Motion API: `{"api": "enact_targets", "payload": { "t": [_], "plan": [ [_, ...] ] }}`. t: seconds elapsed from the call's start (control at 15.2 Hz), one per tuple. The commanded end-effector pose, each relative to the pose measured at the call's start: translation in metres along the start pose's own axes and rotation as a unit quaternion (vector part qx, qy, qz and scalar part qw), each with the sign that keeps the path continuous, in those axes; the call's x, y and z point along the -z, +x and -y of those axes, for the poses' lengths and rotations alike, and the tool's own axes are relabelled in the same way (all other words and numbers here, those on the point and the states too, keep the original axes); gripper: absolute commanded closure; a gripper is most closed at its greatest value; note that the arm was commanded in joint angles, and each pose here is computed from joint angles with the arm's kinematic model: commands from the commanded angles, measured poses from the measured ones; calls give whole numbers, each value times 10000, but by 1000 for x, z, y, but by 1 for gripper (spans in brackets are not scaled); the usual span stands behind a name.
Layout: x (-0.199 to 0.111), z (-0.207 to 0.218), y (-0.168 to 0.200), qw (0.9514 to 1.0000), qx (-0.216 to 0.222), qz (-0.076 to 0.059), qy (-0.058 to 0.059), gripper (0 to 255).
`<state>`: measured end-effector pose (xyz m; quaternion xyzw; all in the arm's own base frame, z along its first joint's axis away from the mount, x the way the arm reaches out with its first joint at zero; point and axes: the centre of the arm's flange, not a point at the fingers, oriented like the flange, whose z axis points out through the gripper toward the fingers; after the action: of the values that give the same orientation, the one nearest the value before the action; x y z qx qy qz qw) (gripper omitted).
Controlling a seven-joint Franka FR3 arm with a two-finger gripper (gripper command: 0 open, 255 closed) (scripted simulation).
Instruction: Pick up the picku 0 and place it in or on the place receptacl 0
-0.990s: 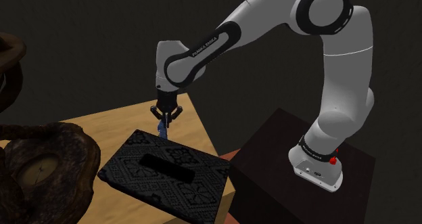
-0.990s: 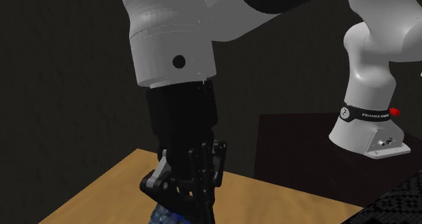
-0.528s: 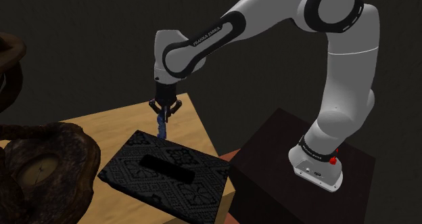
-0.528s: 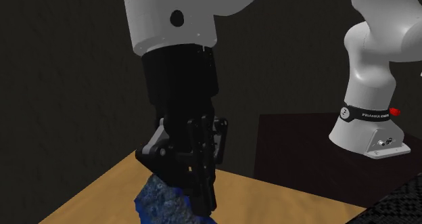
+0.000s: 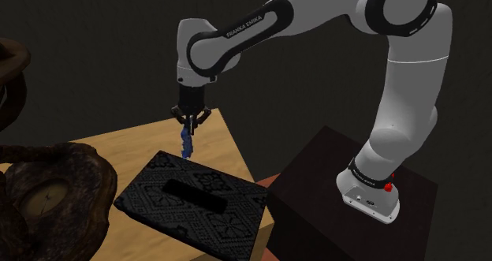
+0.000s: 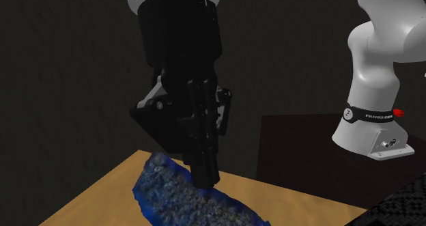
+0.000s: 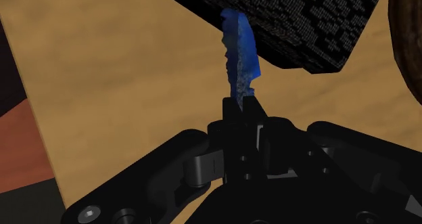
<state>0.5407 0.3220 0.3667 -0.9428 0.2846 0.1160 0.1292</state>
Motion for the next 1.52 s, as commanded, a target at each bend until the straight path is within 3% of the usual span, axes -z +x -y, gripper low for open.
{"api": "enact_targets", "payload": {
  "t": [0.0,0.33,1.45],
  "plan": [
    [12,2,-3,10000,-1,1,-1,255],
    [35,7,-10,10000,-1,1,-1,255],
    [-21,10,-221,10000,-1,1,-1,255]
  ]
}}
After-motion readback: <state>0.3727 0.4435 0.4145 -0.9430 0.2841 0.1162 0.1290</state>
